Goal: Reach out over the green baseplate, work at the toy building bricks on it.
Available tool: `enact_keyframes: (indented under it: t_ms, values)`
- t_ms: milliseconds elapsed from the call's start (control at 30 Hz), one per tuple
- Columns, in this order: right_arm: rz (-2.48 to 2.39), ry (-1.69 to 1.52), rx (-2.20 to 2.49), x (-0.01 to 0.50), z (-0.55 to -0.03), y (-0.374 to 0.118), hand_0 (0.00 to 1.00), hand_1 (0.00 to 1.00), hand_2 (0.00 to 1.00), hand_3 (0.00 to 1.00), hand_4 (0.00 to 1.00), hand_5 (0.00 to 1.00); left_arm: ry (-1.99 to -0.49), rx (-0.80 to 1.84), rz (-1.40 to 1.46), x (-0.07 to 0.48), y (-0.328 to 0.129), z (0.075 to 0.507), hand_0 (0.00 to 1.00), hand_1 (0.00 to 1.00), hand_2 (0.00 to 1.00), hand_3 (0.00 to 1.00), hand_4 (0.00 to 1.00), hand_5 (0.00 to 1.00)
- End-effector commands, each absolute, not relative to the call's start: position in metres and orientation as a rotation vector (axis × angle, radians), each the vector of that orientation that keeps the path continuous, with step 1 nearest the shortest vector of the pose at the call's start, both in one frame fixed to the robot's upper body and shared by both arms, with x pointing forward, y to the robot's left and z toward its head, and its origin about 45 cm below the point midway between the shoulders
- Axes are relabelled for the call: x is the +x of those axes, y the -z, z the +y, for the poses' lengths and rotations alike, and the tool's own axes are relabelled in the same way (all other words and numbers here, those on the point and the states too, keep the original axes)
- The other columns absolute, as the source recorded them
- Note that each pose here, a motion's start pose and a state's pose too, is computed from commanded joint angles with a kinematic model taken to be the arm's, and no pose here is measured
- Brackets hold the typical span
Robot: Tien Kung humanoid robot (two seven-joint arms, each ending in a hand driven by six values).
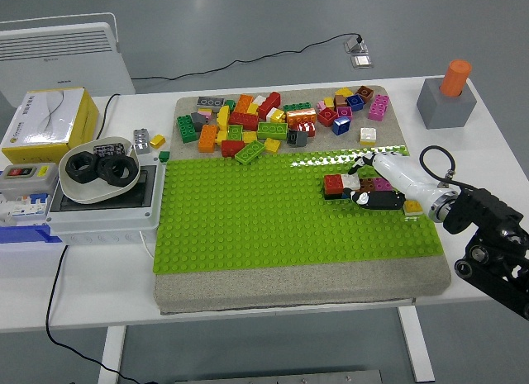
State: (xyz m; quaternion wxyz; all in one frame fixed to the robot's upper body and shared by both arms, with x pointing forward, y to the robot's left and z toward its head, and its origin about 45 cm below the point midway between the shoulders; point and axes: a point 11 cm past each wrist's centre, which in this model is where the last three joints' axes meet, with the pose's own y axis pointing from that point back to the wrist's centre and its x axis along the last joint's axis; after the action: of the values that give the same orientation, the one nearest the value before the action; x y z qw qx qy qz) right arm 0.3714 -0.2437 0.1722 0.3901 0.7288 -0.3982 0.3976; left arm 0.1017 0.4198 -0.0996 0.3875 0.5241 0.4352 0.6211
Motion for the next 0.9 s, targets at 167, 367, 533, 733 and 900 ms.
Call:
enact_keyframes:
  t_ms: [167, 367, 533, 733, 900]
  values:
    - [-1.095, -0.988, 1.901, 0.372, -0.248, -0.180, 0.900, 0.866, 0.833, 0.674, 0.715, 0.500, -1.581, 1.333, 1.108, 0.102, 0.100, 0.420, 0.700, 0.679, 0.703, 0.795, 0.856, 0.998]
    - [-1.198, -0.958, 1.840, 0.366, -0.286, -0.191, 0.897, 0.871, 0.839, 0.670, 0.757, 0.304, -1.586, 1.329, 1.112, 0.102, 0.100, 0.419, 0.701, 0.679, 0.703, 0.796, 0.856, 0.998]
    - [-1.102, -0.935, 1.714, 0.354, -0.320, -0.186, 0.910, 0.886, 0.859, 0.690, 0.756, 0.221, -1.589, 1.327, 1.115, 0.101, 0.100, 0.419, 0.701, 0.679, 0.703, 0.797, 0.855, 0.998]
    - [-0.993, -0.887, 1.674, 0.339, -0.333, -0.176, 0.915, 0.894, 0.871, 0.740, 0.754, 0.181, -1.589, 1.327, 1.115, 0.101, 0.100, 0.419, 0.701, 0.679, 0.703, 0.797, 0.854, 0.998]
    - [-1.076, -0.836, 1.724, 0.335, -0.335, -0.170, 0.889, 0.865, 0.839, 0.693, 0.713, 0.235, -1.587, 1.327, 1.114, 0.101, 0.100, 0.418, 0.701, 0.679, 0.704, 0.797, 0.855, 0.998]
